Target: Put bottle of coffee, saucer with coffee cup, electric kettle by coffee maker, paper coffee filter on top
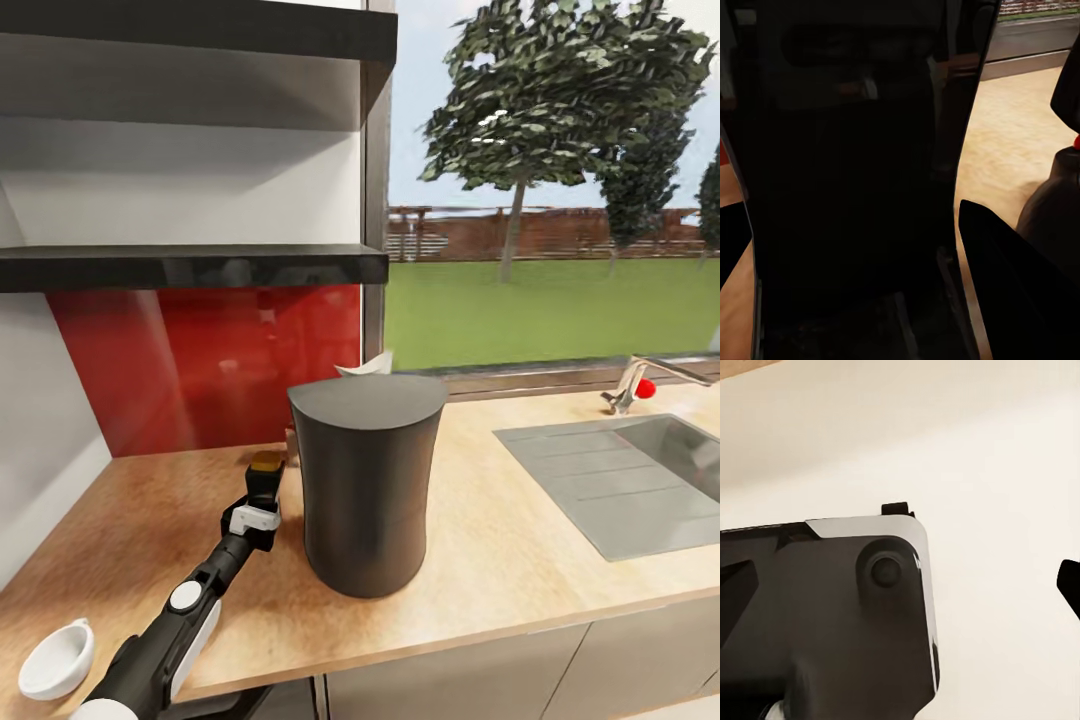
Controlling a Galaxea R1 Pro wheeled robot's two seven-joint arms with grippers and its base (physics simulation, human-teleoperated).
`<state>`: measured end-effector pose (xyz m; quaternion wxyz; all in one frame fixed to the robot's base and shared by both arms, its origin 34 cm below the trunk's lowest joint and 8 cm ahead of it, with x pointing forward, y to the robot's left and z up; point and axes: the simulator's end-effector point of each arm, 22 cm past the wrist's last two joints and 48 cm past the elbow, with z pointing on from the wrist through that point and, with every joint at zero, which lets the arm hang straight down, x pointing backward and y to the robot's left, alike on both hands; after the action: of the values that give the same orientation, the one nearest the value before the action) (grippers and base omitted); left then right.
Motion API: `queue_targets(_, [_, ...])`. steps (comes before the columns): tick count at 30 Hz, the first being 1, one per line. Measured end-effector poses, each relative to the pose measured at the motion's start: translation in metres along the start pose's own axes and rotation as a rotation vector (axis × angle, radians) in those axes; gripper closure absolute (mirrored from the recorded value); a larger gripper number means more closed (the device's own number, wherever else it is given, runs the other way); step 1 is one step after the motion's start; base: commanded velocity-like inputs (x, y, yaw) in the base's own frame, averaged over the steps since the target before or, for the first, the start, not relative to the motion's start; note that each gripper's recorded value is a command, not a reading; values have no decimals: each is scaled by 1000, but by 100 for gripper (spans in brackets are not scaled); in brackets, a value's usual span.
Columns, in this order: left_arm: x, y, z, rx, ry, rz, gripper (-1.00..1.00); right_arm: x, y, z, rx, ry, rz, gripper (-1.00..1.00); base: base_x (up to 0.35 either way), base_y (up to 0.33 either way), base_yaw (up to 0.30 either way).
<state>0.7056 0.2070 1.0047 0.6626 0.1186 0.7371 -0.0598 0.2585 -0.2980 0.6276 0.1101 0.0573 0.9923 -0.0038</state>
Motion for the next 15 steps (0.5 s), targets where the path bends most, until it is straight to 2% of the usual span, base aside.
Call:
queue_targets(7, [0, 0, 0, -1, 0, -6, 100, 1, 0, 0, 1, 1, 0, -100, 111, 0, 0])
queue_targets(15, [0, 1, 0, -5, -2, -11, 100, 1, 0, 0, 1, 2, 0, -100, 18, 0, 0])
